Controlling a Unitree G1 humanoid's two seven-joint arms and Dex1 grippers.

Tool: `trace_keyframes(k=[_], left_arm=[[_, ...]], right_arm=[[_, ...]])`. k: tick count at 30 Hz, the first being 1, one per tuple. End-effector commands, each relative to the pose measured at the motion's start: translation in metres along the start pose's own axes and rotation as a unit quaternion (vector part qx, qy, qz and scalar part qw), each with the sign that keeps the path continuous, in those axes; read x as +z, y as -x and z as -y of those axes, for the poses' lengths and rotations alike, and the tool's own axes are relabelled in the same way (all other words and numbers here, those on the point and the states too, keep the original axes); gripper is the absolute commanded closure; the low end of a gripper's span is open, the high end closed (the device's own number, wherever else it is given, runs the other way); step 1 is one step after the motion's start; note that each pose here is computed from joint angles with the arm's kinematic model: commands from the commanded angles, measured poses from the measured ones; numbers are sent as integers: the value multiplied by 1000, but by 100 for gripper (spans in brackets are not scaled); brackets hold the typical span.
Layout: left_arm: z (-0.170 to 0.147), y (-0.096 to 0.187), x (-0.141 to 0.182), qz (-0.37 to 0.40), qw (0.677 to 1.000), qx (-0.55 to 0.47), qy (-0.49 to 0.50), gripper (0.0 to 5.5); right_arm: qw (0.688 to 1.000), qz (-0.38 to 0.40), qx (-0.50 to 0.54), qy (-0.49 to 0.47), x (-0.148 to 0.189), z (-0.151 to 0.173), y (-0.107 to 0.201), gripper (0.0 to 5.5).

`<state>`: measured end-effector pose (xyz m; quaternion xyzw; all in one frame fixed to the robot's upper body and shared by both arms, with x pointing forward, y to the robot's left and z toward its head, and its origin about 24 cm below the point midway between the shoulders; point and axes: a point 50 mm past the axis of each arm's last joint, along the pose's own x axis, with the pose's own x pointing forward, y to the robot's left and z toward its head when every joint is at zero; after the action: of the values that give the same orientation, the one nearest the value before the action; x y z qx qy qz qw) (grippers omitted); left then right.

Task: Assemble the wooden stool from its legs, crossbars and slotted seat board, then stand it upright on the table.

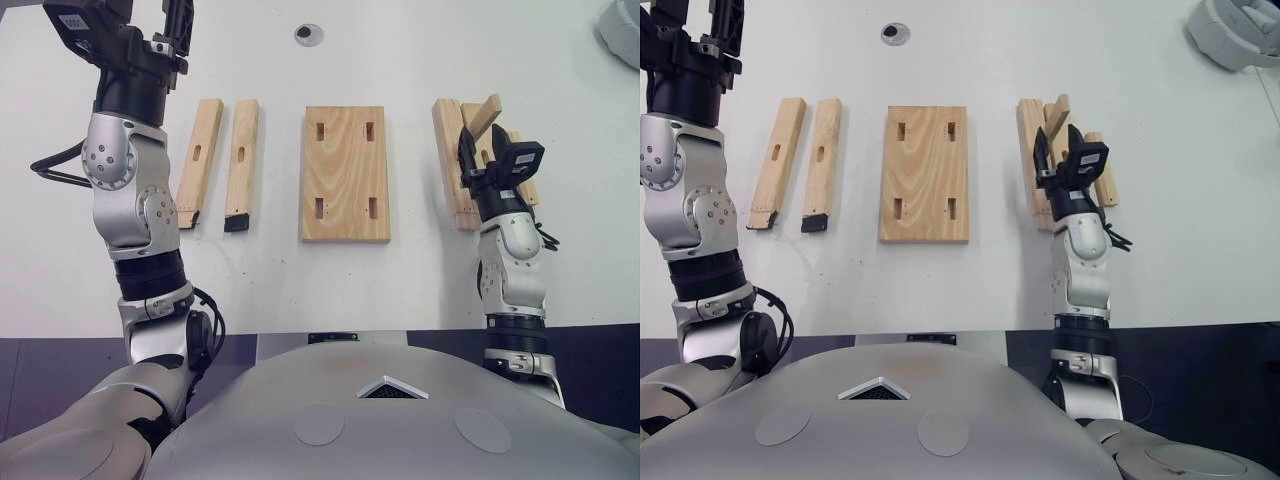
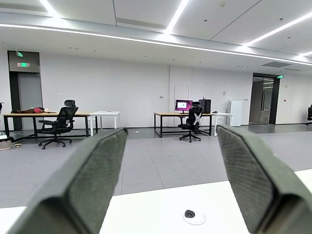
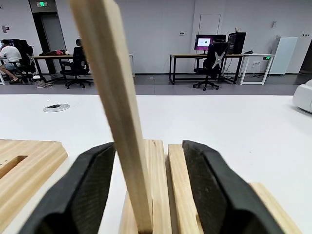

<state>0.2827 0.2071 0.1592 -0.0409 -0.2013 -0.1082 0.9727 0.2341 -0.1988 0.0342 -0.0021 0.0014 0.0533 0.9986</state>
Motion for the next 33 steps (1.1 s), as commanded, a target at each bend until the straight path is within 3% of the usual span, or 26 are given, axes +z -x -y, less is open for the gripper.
trace_keyframes(k=[1,3,5,11,16,23,30,33], left_arm=[[-1,0,4,5,1000,-1,-13,212],[-2,5,5,4,1000,6,-18,212],[-3,8,4,1,1000,10,-21,212],[-2,13,4,-4,1000,17,-26,212],[-2,14,4,-5,999,20,-28,212],[1,14,3,-8,999,14,-33,212],[3,11,2,-7,999,8,-33,212],[3,12,2,-8,999,9,-33,212]], right_arm=[[996,-82,1,23,-8,4,26,218],[991,-125,20,35,-5,2,42,184],[984,-176,25,28,-2,3,54,184],[972,-231,51,12,14,-2,51,184],[954,-297,30,-16,2,-2,54,184],[942,-335,-2,-34,-9,2,61,184],[930,-367,-10,15,-17,11,57,184],[928,-371,17,43,-15,4,56,232]])
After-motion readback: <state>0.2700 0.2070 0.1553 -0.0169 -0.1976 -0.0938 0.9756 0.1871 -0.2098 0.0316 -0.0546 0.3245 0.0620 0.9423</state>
